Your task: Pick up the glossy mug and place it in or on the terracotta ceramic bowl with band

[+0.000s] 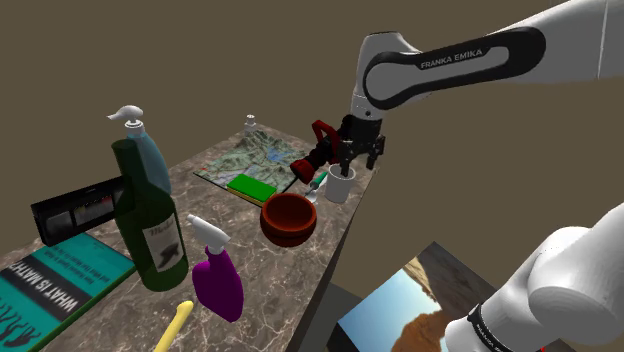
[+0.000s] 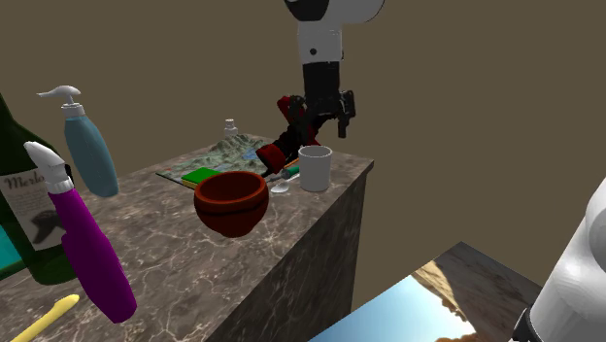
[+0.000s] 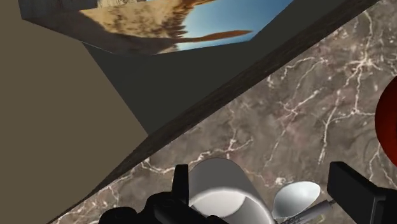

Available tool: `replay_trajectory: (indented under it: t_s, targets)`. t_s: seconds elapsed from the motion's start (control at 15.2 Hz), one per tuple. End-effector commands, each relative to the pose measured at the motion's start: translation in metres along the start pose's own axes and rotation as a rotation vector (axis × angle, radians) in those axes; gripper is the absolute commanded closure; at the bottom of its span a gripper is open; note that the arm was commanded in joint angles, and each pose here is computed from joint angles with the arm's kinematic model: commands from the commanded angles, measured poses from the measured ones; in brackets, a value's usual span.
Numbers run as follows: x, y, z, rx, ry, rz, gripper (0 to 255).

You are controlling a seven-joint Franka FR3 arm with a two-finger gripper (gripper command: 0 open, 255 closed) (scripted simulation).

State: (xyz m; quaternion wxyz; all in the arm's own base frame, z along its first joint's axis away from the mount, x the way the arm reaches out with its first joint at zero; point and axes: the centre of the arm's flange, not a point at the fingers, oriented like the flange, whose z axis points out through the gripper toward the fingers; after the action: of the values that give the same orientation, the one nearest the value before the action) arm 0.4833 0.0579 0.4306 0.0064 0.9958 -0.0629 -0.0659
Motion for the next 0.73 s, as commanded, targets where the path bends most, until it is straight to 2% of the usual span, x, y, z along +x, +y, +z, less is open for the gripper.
replay_trajectory:
  t_s: [0.0, 0.33, 0.66]
  targets:
    - [0.023, -0.011, 0.011, -0.011, 0.008, 0.003, 0]
    - [0.074, -0.032, 0.034, -0.037, 0.026, 0.009, 0]
    - [0.074, -0.031, 0.061, -0.037, 0.026, 0.009, 0]
